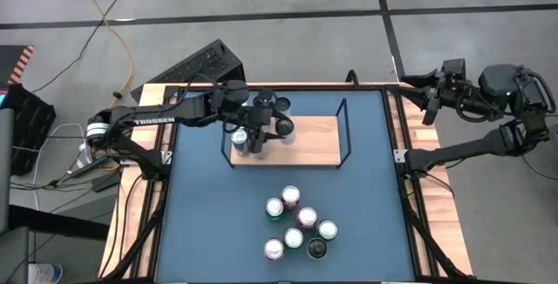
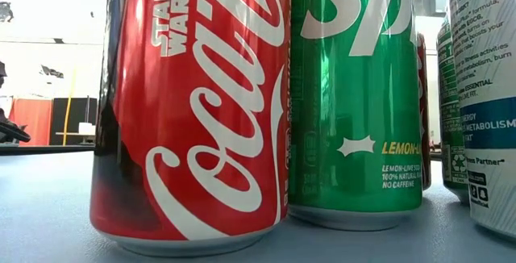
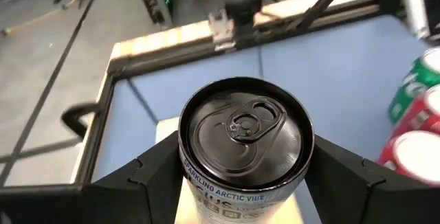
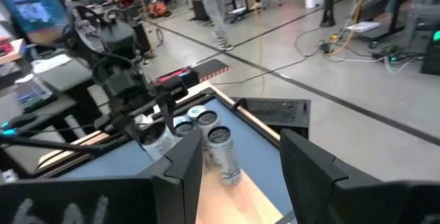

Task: Place canned beverage on shelf
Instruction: Put the top right white and blue soda can on the shelf aligned with the other white and blue soda can

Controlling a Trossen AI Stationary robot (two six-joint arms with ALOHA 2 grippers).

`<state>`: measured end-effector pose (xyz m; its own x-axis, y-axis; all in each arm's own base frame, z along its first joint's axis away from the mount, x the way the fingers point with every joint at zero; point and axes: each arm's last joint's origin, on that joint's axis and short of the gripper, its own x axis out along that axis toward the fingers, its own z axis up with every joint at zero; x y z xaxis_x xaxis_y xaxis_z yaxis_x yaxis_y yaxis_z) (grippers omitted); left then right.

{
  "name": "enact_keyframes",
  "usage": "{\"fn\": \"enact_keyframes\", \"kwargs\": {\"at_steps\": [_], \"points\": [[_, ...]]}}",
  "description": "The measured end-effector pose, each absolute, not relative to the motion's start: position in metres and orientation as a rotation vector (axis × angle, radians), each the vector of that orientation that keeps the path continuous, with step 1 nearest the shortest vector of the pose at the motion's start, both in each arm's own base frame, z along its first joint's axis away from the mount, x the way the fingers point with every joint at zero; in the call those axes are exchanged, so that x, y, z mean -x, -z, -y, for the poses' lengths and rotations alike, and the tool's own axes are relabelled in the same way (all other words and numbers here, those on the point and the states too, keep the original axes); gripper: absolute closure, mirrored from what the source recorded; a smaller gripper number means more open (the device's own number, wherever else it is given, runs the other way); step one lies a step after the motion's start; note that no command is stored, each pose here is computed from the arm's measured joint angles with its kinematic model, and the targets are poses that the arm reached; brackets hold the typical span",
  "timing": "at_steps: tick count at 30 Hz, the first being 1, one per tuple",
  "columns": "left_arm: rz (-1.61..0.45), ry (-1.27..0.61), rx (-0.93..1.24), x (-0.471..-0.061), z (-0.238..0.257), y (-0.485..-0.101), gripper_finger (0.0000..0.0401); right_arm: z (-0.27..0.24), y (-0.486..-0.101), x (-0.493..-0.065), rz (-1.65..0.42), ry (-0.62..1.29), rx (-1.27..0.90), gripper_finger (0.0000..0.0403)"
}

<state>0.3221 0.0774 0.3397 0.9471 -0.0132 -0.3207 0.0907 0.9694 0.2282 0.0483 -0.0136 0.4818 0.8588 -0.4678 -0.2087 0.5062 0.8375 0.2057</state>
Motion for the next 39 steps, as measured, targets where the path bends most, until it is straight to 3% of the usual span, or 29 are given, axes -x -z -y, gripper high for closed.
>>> {"fn": "enact_keyframes", "kwargs": {"at_steps": [11,39], "points": [[-0.344,-0.009,-0.198,-0.316,-0.102,-0.33,0.0167,0.015,-0.482,-0.048,-0.147,0.555,-0.254,0.0227],[-0.327,-0.011,-0.086,-0.323,-0.094,-0.317,0.0167,0.015,-0.482,-0.048,-0.149,0.557,-0.249,0.0227]]}}
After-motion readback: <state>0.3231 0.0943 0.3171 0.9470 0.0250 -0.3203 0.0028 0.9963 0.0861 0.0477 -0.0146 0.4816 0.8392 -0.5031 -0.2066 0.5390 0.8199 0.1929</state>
